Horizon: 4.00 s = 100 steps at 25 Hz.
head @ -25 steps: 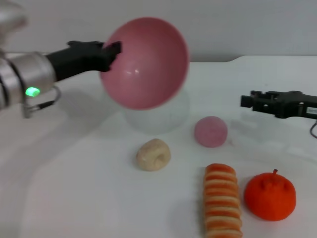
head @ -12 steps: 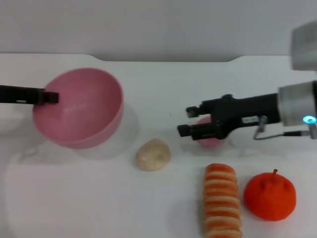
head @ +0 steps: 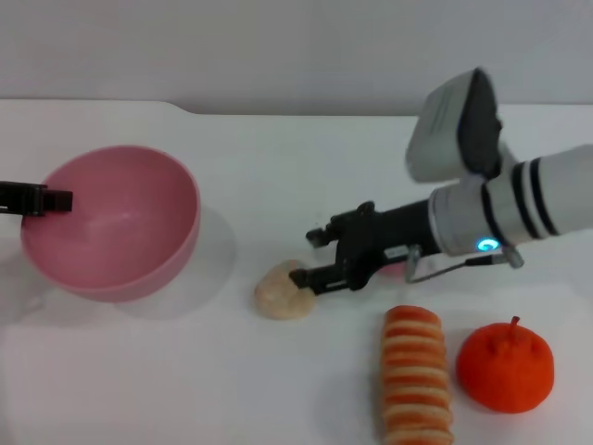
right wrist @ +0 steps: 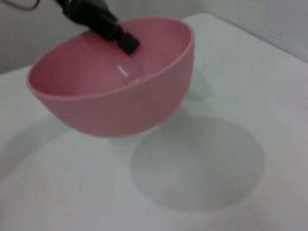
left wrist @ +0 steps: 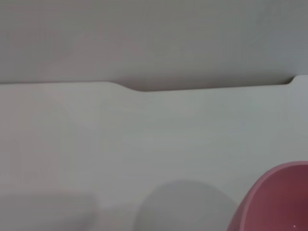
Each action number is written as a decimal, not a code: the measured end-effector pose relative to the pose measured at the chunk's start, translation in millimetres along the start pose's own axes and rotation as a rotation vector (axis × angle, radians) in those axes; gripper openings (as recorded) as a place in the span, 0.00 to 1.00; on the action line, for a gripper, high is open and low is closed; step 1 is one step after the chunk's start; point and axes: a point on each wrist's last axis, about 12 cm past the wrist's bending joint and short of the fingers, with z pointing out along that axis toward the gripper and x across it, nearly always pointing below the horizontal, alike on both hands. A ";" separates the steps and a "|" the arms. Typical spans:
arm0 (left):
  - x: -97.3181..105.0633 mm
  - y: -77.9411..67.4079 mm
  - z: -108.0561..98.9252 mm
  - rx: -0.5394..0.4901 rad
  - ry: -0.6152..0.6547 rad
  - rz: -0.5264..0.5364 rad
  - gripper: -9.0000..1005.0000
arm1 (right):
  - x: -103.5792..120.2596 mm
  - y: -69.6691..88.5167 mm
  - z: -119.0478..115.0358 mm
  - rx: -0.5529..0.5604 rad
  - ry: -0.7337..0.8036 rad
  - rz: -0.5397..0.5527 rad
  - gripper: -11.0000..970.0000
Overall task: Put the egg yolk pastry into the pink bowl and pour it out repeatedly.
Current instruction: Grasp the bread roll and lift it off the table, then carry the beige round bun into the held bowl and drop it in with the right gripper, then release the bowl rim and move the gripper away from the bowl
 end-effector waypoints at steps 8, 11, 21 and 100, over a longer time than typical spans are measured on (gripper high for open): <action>-1.5 -3.0 3.4 0.007 0.006 0.011 0.01 | 12.1 11.7 26.0 0.029 0.074 -0.035 0.61; -1.8 -3.8 4.5 0.008 0.006 0.016 0.01 | 14.9 17.0 40.0 0.074 0.050 -0.053 0.59; -1.8 -6.3 6.9 0.014 0.014 0.027 0.01 | 18.5 20.2 45.5 0.072 0.044 -0.069 0.54; -32.4 -78.5 113.5 0.119 -0.004 0.210 0.35 | 58.8 -19.7 -123.1 0.192 -0.392 0.233 0.58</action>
